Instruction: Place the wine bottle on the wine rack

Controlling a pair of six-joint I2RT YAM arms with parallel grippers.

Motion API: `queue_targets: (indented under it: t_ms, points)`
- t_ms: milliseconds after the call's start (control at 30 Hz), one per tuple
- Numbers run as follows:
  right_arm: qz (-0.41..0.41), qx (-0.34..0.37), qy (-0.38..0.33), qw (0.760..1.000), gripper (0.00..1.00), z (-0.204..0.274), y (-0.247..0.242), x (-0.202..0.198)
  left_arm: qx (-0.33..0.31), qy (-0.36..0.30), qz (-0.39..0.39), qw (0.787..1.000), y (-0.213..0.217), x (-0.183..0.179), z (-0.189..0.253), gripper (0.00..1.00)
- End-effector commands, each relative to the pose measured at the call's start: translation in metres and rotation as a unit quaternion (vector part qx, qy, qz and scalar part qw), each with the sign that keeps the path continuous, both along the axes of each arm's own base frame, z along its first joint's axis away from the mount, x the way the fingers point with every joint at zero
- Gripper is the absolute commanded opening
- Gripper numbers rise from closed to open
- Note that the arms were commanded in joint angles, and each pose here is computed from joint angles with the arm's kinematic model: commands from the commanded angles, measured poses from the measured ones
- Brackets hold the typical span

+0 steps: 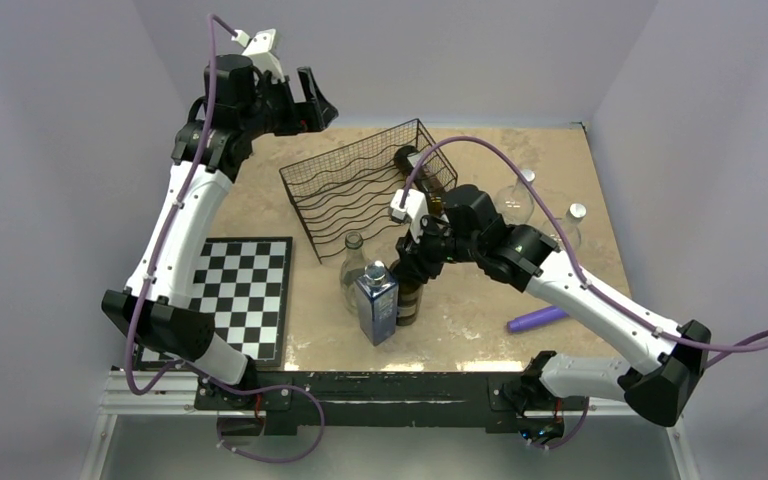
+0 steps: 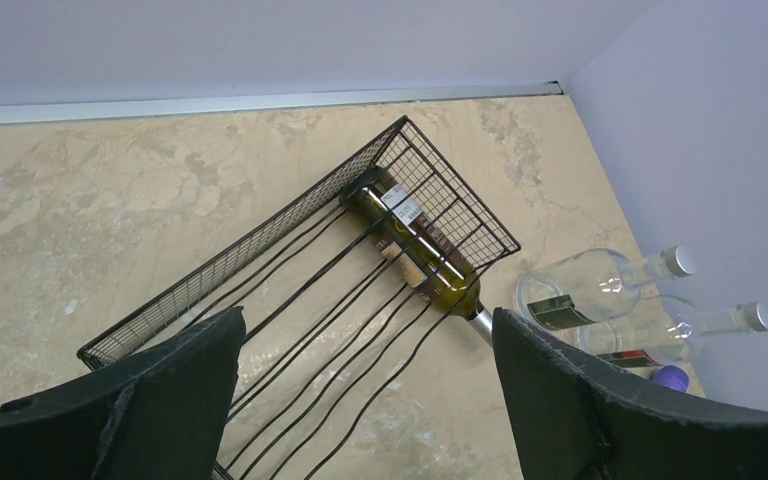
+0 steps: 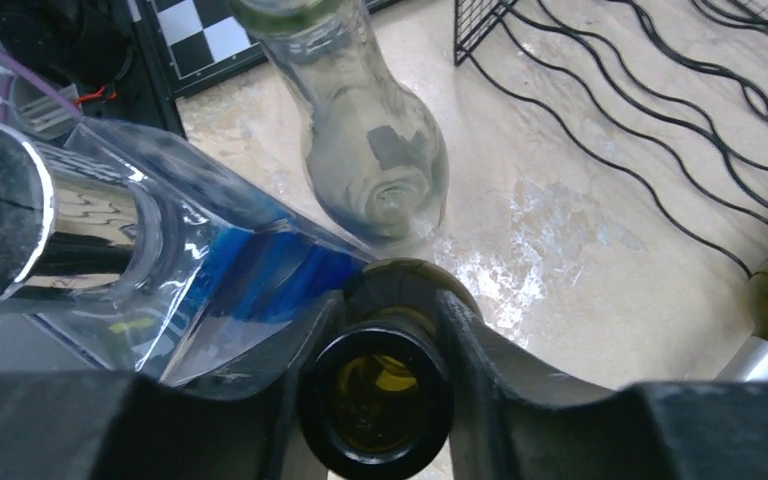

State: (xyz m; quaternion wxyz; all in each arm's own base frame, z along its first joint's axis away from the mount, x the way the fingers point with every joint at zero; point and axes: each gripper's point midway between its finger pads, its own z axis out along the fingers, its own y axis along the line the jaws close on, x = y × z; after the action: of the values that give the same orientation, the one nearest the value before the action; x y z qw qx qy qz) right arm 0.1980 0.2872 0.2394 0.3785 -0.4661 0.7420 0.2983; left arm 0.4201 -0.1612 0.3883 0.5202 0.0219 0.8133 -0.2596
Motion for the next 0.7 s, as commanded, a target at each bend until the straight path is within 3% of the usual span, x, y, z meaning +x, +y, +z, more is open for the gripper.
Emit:
queue_targets:
  t_ms: [0, 33, 100, 300, 467, 667]
  points:
    - [-0.019, 0.036, -0.047, 0.998, 0.33, 0.026, 0.003, 0.011, -0.005, -0.023, 0.000, 1.000, 0.001, -0.012, 0.019, 0.96]
    - [-0.023, 0.036, -0.050, 0.998, 0.26, 0.027, 0.002, 0.013, -0.004, -0.023, 0.000, 1.000, 0.002, -0.012, 0.019, 0.96]
    - [-0.033, 0.034, -0.058, 0.997, 0.02, 0.029, 0.000, 0.016, -0.005, -0.025, -0.001, 1.000, 0.001, -0.013, 0.020, 0.96]
    - [-0.072, 0.042, -0.094, 0.992, 0.00, 0.048, -0.013, 0.024, -0.015, -0.032, -0.026, 0.999, -0.007, -0.016, 0.025, 0.96]
    - [-0.112, 0.073, -0.130, 0.982, 0.00, 0.081, -0.026, 0.031, -0.022, -0.066, -0.106, 0.992, -0.036, -0.028, 0.038, 0.96]
    - [-0.162, 0.098, -0.107, 0.976, 0.00, 0.107, -0.048, 0.046, -0.050, -0.143, -0.263, 0.953, -0.093, -0.071, 0.062, 0.97]
